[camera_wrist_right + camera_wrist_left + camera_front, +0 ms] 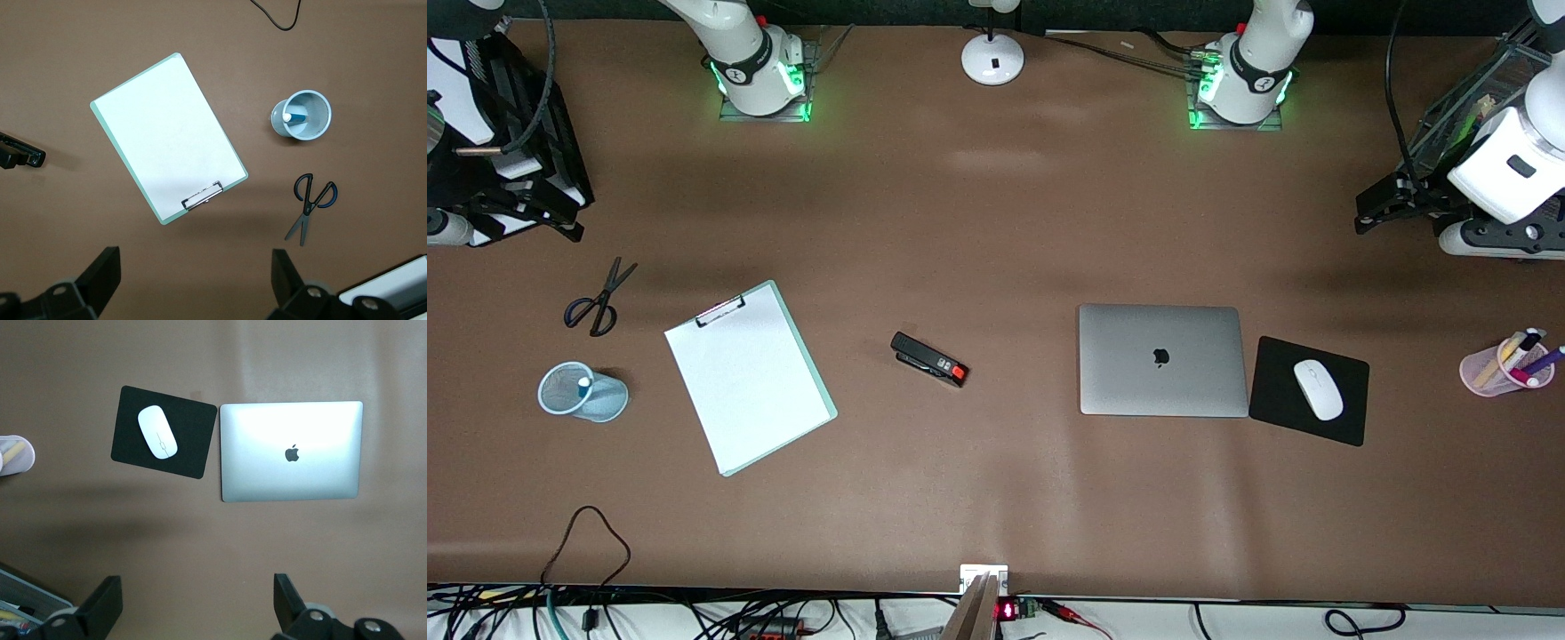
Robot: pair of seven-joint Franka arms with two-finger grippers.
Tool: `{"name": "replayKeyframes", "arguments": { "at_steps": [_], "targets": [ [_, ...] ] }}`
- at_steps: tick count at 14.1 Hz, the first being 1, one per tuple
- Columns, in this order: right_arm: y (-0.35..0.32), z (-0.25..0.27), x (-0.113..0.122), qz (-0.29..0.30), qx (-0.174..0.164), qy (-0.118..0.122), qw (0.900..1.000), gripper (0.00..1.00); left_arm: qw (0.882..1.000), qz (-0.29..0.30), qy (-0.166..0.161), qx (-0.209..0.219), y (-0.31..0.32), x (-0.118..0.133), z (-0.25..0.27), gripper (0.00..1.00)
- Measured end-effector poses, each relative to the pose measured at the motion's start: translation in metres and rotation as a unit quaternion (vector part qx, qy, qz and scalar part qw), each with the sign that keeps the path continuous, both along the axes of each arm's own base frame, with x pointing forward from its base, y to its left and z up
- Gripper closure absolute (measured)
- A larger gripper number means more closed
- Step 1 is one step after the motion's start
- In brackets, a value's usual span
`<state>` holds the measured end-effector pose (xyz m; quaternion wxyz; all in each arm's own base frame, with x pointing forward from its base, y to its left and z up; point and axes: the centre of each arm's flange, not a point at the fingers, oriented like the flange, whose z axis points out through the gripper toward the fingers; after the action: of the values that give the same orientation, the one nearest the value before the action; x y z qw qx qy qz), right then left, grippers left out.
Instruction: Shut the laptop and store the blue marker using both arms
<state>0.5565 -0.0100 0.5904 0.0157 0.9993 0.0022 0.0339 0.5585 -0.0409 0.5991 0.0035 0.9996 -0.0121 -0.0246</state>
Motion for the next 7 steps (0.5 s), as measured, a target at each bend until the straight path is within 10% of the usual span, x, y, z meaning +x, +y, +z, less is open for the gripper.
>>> {"name": "replayKeyframes", "arguments": {
  "at_steps": [7],
  "targets": [
    [0.0041,-0.001,0.001,0.003,0.001,0.0,1.0,0.0,1.0,0.0,0.003,-0.001,0.0,0.0057,-0.0086,0.0]
  ]
}}
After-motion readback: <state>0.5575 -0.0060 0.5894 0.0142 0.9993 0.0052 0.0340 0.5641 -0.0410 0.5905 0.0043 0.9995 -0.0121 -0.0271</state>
